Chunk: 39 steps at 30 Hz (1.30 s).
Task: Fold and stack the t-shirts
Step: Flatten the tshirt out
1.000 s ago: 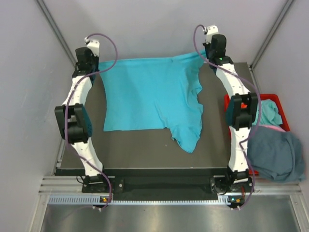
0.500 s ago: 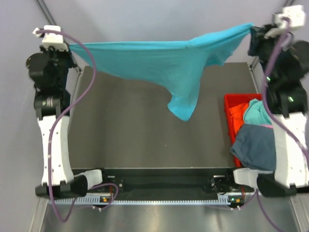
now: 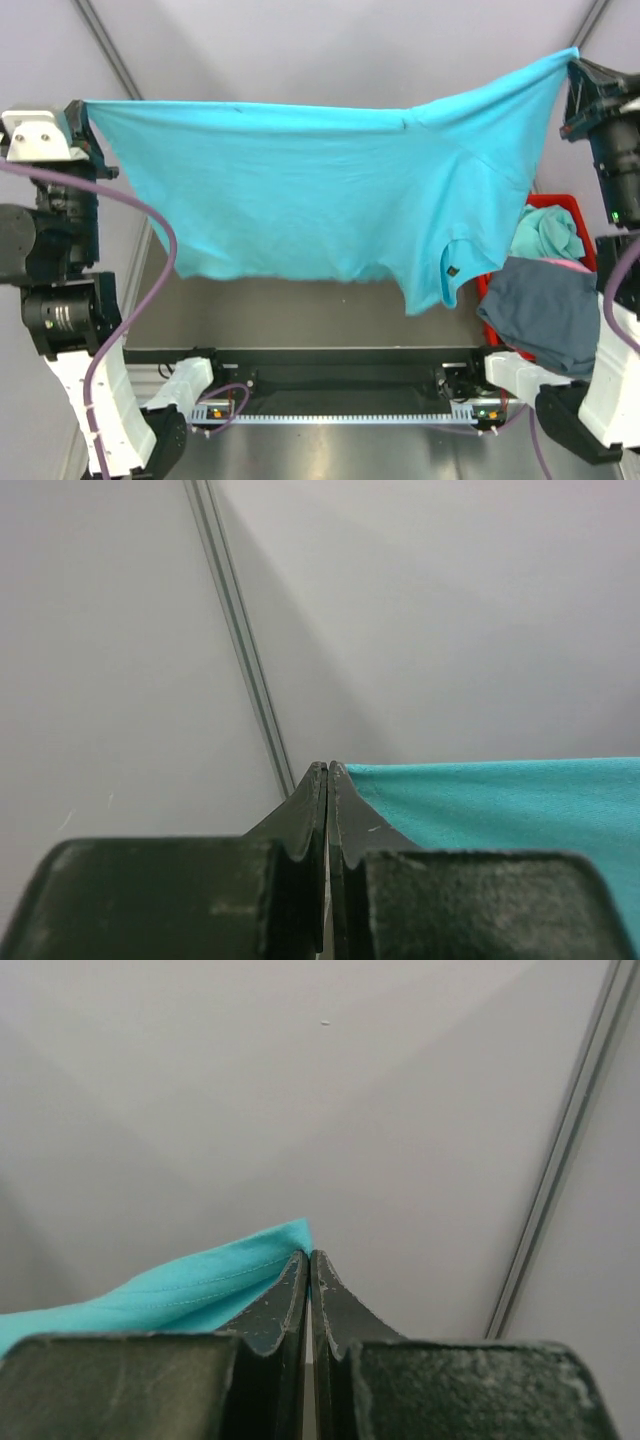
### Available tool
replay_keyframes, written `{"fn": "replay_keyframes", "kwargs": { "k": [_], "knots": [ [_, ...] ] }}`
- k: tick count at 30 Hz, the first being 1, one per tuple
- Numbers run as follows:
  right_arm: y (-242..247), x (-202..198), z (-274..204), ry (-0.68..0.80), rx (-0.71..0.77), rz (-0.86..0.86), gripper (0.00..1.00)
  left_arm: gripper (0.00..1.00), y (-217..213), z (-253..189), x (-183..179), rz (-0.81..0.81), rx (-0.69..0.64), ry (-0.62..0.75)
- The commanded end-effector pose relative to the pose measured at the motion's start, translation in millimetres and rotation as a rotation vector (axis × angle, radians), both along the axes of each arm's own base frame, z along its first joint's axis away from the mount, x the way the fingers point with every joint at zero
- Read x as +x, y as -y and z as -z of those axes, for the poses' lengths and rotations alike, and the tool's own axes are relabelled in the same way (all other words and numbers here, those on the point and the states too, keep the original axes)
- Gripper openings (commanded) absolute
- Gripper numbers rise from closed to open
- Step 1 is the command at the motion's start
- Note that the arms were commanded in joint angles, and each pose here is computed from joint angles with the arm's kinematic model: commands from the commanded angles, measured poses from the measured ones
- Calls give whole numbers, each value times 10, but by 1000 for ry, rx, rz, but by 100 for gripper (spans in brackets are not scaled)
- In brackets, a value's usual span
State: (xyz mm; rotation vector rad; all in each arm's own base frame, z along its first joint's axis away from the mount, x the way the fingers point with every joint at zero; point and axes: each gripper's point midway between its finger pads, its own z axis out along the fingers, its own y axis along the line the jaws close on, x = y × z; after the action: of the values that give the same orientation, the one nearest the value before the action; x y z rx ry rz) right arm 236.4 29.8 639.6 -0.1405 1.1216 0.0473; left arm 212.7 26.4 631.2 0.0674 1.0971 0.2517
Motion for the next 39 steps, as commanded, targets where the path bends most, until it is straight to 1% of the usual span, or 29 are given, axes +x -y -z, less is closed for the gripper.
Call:
{"fn": "replay_keyframes", "kwargs": {
  "k": [1,3,4,6,7,9,10,12,13,14,15,16,17,18,19,20,21,22,23,24,25,26,27,28,29,35,38,39],
  "knots": [
    [15,400,-8,-29,10,23,0,0,-180,214,429,-72,-4,-95],
    [10,604,58,-44,2,35,0,0,-218,399,646,-78,-5,-142],
    [8,767,105,-49,-7,43,0,0,-231,498,745,-78,-6,-167],
    [-24,1147,440,-128,-26,49,0,0,-255,856,1052,-72,-5,-256],
    [-30,1273,532,-143,-45,55,0,0,-269,1113,1202,-70,-6,-318],
    [-62,1590,941,-226,-71,57,0,0,-284,1518,1492,-58,7,-417],
    [-78,1852,1299,-284,-98,62,0,0,-301,1648,1609,-60,14,-434],
    [-43,2118,1694,-347,-112,95,0,0,-352,2311,1936,-62,31,-563],
    [-53,2380,2097,-404,-139,102,0,0,-379,2617,2068,-63,38,-599],
    [-52,2511,2290,-433,-146,108,0,0,-386,2823,2175,-62,55,-635],
    [-51,2649,2489,-468,-154,118,0,0,-413,3191,2368,-60,54,-703],
    [-63,2927,2831,-524,-178,124,0,0,-444,3458,2462,-67,57,-749],
    [-45,3074,3006,-554,-183,141,0,0,-476,3565,2607,-80,72,-747],
    [-49,3347,3304,-606,-197,152,0,0,-547,3857,2821,-103,69,-793],
    [-44,3471,3441,-629,-205,160,0,0,-575,4024,2916,-110,66,-827],
    [-29,3590,3557,-649,-209,175,0,0,-615,4104,3034,-121,71,-833],
    [-34,3756,3921,-711,-221,182,0,0,-647,4449,3171,-126,66,-896],
    [-36,3869,3808,-685,-218,193,0,0,-694,4372,3308,-151,60,-873],
    [-23,3941,3854,-689,-221,209,0,0,-714,4596,3406,-153,59,-911],
    [-23,4032,4029,-713,-231,217,0,0,-727,4608,3479,-160,59,-907],
    [-16,4105,3914,-683,-239,230,0,0,-740,4505,3585,-167,57,-878],
    [2,4140,3924,-680,-249,255,0,0,-762,4623,3645,-179,59,-895],
    [-28,4184,3996,-684,-263,261,0,0,-758,4609,3696,-181,61,-887],
    [-35,4211,3946,-664,-280,271,0,0,-763,4527,3760,-189,64,-866],
    [-63,4220,3961,-662,-289,277,0,0,-768,4575,3793,-194,66,-870],
    [-127,4196,4153,-685,-311,275,0,0,-709,4439,3871,-194,73,-809],
    [-105,4178,4090,-672,-302,283,0,0,-722,4365,3910,-205,82,-779],
    [-113,4184,3995,-654,-298,285,0,0,-723,4299,3939,-208,86,-764]
  ]
}}
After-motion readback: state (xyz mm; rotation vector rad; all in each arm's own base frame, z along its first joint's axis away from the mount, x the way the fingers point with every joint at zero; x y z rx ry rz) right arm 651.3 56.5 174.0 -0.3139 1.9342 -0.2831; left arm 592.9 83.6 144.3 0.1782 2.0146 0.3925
